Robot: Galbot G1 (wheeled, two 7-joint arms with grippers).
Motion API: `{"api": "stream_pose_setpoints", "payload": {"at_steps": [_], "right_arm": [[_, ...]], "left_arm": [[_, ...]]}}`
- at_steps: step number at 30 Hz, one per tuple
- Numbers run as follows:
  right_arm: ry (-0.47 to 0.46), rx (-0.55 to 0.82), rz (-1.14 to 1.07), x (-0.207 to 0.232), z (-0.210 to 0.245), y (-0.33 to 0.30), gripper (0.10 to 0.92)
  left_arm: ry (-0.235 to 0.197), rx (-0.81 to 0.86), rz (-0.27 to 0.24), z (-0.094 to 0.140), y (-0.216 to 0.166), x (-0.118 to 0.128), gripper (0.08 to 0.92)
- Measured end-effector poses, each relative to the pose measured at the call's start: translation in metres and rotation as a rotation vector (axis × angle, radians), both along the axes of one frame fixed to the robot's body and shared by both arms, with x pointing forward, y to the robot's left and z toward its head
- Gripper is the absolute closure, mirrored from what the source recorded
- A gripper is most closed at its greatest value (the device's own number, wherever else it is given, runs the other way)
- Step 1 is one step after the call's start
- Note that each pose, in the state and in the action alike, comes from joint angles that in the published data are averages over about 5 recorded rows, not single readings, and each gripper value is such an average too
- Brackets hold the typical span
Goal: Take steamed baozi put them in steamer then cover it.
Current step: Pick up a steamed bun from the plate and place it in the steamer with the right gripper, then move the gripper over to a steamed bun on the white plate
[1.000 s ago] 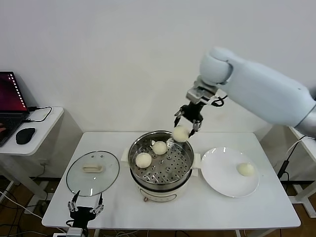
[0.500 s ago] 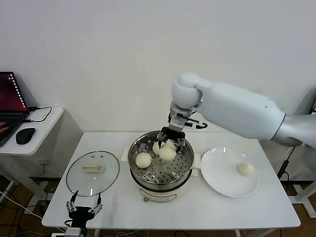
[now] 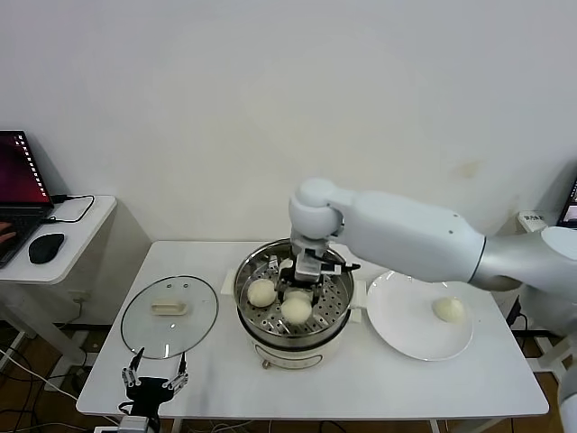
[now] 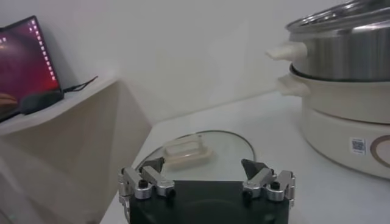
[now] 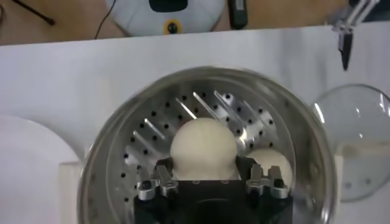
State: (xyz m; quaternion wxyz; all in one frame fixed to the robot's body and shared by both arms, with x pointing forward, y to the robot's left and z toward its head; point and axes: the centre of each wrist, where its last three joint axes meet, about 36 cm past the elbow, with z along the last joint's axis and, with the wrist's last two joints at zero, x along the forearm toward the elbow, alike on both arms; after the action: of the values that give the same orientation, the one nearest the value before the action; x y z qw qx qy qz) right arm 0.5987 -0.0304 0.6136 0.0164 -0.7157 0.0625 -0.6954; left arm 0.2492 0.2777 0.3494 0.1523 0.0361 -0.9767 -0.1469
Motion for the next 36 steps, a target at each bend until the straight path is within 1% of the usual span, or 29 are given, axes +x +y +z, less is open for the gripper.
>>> {"api": "stream_pose_setpoints", "payload": {"at_steps": [5, 13, 16, 18, 21, 22, 25, 29, 36], "right_arm": [[0.005, -0.002, 0.009, -0.003, -0.012, 0.005, 0.378], [0.008, 0.002, 0.015, -0.005, -0.017, 0.012, 0.370], [0.014, 0.003, 0.010, -0.006, -0.018, 0.011, 0.321], [0.020, 0.004, 0.004, -0.007, -0.018, 0.010, 0.266], [0.031, 0.013, -0.012, -0.008, -0.017, 0.007, 0.210], [0.033, 0.019, -0.020, -0.008, -0.016, 0.005, 0.206], [0.032, 0.047, -0.054, -0.004, -0.006, -0.003, 0.200], [0.012, 0.100, -0.140, 0.007, 0.018, -0.024, 0.199], [-0.030, 0.194, -0.380, 0.032, 0.072, -0.084, 0.200]], "left_arm": [[0.001, 0.004, -0.002, 0.001, 0.001, 0.000, 0.177], [0.005, 0.005, -0.003, -0.001, 0.002, 0.000, 0.177], [0.007, 0.004, -0.003, -0.002, 0.001, -0.001, 0.177], [0.008, 0.003, -0.003, -0.002, 0.001, -0.001, 0.177], [0.009, 0.002, -0.004, -0.002, 0.000, -0.001, 0.177], [0.009, 0.002, -0.004, -0.002, 0.000, -0.001, 0.177], [0.010, 0.005, -0.006, -0.001, 0.001, -0.002, 0.177], [0.011, 0.009, -0.010, 0.000, 0.002, -0.003, 0.177], [0.011, 0.007, -0.027, 0.000, -0.002, -0.002, 0.177]]}}
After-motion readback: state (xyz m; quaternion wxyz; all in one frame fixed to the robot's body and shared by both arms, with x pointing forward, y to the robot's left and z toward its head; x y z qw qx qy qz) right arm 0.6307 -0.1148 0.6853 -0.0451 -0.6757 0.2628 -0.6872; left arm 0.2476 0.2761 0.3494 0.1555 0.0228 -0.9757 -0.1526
